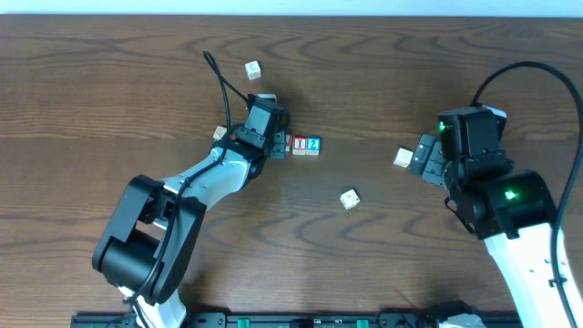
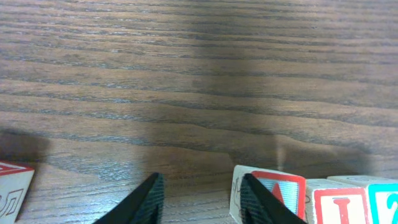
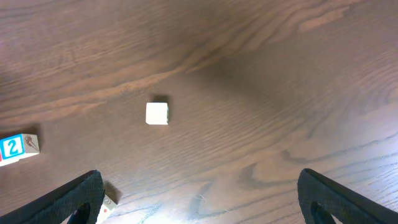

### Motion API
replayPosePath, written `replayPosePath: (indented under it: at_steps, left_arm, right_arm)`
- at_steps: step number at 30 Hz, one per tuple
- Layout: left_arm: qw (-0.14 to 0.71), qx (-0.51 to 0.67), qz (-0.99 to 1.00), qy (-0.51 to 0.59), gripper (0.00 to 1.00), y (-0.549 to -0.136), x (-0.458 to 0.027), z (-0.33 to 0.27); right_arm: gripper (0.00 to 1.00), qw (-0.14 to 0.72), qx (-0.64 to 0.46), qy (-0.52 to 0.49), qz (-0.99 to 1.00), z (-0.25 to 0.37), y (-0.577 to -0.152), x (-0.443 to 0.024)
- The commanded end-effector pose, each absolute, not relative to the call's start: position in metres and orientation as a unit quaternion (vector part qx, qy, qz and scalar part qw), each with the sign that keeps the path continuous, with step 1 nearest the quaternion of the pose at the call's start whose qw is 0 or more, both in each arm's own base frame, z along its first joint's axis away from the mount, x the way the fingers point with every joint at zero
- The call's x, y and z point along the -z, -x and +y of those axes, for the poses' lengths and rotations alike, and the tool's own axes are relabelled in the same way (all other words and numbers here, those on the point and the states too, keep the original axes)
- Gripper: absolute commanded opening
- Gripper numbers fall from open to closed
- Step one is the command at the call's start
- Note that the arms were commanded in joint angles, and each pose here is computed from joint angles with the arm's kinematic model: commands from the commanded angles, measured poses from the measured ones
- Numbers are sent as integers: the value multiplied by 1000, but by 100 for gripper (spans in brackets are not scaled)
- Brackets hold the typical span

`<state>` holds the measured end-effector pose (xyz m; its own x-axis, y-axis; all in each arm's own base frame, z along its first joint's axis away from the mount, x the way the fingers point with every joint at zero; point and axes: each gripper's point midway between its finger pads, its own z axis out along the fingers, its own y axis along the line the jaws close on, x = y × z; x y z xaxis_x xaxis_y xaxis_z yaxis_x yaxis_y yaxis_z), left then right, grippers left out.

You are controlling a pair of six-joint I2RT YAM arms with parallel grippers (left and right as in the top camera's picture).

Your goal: Spell out Ai2

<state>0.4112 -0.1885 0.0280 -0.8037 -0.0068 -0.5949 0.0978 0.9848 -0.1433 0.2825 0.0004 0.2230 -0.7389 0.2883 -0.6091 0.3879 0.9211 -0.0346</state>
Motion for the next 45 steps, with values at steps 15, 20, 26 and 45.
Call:
replayPosePath:
  at_steps: [15,20,26,45]
  left_arm:
    - [299,80,951,-22,43,-407,-20,-186]
    - [292,76,953,-22,44,-404,-18,-184]
    - [287,74,955,-22,44,-402,-16,-183]
    - [287,75,955,-19,49,-402,-16,-183]
  right_arm:
    - [99,317,92,-183,926,-6,-283,-227]
    - [99,317,92,-183,926,-6,-283,-227]
    - [99,317,92,-183,926,-6,-283,-227]
    - [99,317,92,-183,926,-6,-283,-227]
